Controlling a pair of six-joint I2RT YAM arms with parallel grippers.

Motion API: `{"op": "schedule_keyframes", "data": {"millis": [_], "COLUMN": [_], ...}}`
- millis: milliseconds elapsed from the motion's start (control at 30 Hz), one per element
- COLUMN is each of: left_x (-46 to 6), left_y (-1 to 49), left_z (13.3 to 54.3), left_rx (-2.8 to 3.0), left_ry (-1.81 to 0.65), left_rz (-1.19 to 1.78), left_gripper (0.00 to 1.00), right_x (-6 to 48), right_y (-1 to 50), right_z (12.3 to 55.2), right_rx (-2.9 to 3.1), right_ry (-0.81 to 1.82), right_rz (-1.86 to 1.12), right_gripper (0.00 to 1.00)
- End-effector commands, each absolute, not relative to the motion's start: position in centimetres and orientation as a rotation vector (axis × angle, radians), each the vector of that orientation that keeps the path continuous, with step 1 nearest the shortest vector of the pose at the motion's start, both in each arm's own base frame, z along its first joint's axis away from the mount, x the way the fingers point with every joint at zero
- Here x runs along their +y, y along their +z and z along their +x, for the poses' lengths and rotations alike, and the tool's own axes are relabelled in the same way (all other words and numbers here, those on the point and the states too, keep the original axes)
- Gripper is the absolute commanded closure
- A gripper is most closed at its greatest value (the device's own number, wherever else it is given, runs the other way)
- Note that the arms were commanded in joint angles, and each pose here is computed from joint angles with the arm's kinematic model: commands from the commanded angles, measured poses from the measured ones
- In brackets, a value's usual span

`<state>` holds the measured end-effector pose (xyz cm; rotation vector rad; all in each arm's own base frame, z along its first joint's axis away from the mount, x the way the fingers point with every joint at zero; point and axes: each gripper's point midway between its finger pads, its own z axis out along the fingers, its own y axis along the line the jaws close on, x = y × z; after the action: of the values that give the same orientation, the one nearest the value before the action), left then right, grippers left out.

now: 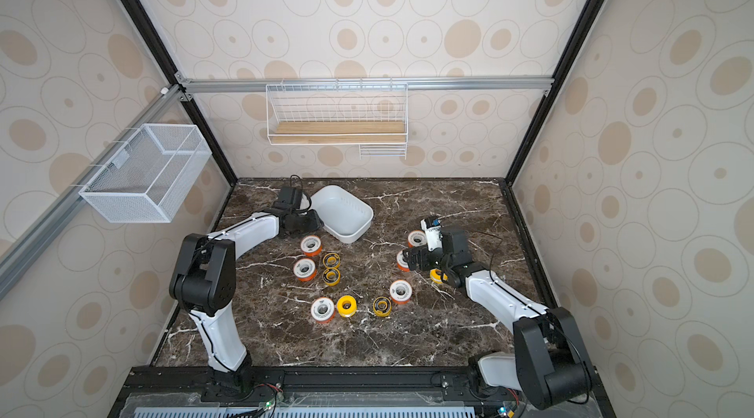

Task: Put the sealing tape into the storage box
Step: Move the storage box to the center of the board.

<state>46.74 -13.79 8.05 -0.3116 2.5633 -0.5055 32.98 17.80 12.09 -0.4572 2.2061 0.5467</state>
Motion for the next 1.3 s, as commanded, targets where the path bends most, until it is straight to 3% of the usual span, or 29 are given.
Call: {"op": "schedule_keyframes", "data": {"millis": [0,400,733,1267], "left_x": [-14.6,-15.5,-18.4,-21.5], "left_y": [8.5,8.3,8.6,7.8], "left_z": [47.4,48.0,48.0,45.3], "left_rx": [2.571,2.588,2.605,2.701], "left_ry": [-0.515,-0.500,-0.593,-0.551], "left_rz": [-0.270,-0.247,-0.163,0.066], "left_gripper": [0.56,0.57,0.75,0.85], "right_x": [18.1,18.2,18.1,17.9], "right_y": [11.9,11.1,11.1,11.3], "right_z": [33.0,33.2,33.2,33.2], "right_rx": [2.217,2.247,2.249,2.249], "right_ry": [0.548,0.548,0.540,0.522], "right_rz": [-0.471,-0.481,-0.480,-0.478], "right_gripper": [0.00,0.00,0.00,0.00]}}
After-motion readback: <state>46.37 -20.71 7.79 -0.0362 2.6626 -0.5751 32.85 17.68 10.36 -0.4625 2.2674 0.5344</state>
